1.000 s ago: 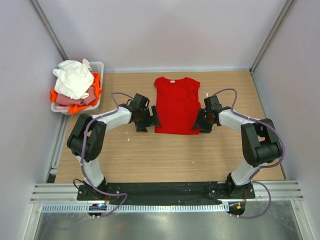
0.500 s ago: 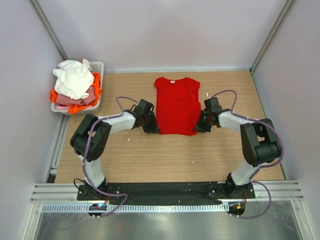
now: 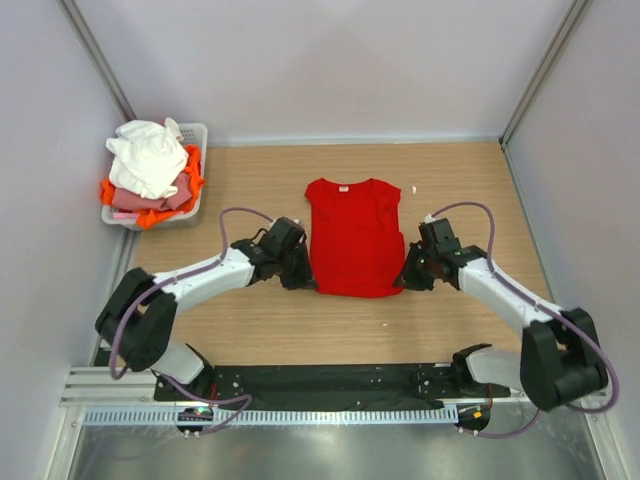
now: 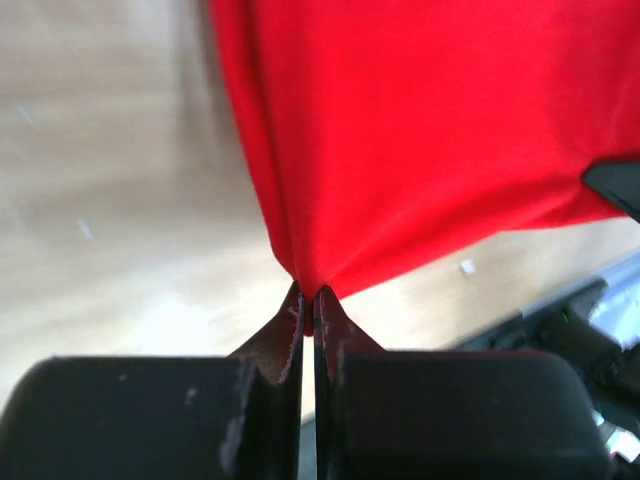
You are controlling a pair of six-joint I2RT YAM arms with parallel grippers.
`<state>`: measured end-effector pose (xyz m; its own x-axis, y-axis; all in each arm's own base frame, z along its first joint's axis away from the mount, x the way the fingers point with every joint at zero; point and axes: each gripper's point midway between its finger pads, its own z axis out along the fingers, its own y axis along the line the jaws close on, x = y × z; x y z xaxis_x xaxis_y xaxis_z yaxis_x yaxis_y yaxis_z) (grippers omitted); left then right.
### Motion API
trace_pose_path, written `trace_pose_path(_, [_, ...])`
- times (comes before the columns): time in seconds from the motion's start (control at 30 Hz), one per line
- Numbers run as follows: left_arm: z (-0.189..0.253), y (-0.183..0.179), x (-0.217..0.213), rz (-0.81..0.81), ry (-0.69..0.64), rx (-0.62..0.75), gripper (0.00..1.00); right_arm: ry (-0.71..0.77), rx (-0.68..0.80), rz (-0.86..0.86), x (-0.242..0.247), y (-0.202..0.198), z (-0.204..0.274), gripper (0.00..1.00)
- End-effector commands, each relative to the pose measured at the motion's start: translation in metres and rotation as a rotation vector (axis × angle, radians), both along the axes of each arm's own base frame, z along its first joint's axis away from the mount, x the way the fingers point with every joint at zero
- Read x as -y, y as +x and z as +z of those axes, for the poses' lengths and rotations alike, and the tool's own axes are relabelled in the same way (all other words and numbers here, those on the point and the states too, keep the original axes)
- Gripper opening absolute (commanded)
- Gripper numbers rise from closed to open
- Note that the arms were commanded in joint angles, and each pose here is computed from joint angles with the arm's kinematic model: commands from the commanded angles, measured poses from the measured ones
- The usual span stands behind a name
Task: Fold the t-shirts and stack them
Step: Fold the tshirt
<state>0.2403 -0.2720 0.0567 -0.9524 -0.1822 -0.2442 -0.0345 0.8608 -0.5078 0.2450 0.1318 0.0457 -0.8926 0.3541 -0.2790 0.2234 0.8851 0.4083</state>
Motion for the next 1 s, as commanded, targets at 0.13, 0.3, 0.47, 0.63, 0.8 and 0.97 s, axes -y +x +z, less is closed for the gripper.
trace_pose_path(0.13, [0.065, -0.039, -0.015, 0.039, 0.005, 0.086, 0.0, 0.032, 0.073, -0.036, 0.002, -0.034, 0.052, 0.01])
trace_pose_path(0.3, [0.097, -0.012, -0.029, 0.081, 0.089, 0.2, 0.0, -0.032, 0.192, -0.059, 0.007, 0.006, 0.101, 0.01])
trace_pose_path(0.47, [0.11, 0.027, -0.023, 0.067, 0.142, 0.205, 0.0, -0.093, 0.227, -0.027, 0.003, 0.046, 0.119, 0.01])
trace_pose_path(0.63, [0.119, 0.059, -0.018, 0.084, 0.126, 0.213, 0.0, -0.144, 0.257, -0.039, 0.001, 0.089, 0.131, 0.01])
trace_pose_path(0.8, [0.129, 0.106, -0.017, 0.108, 0.101, 0.226, 0.0, -0.148, 0.259, -0.048, 0.002, 0.135, 0.134, 0.01])
trace_pose_path(0.97, [0.113, 0.172, -0.027, 0.156, 0.099, 0.151, 0.0, -0.178, 0.234, -0.081, 0.001, 0.217, 0.116, 0.01])
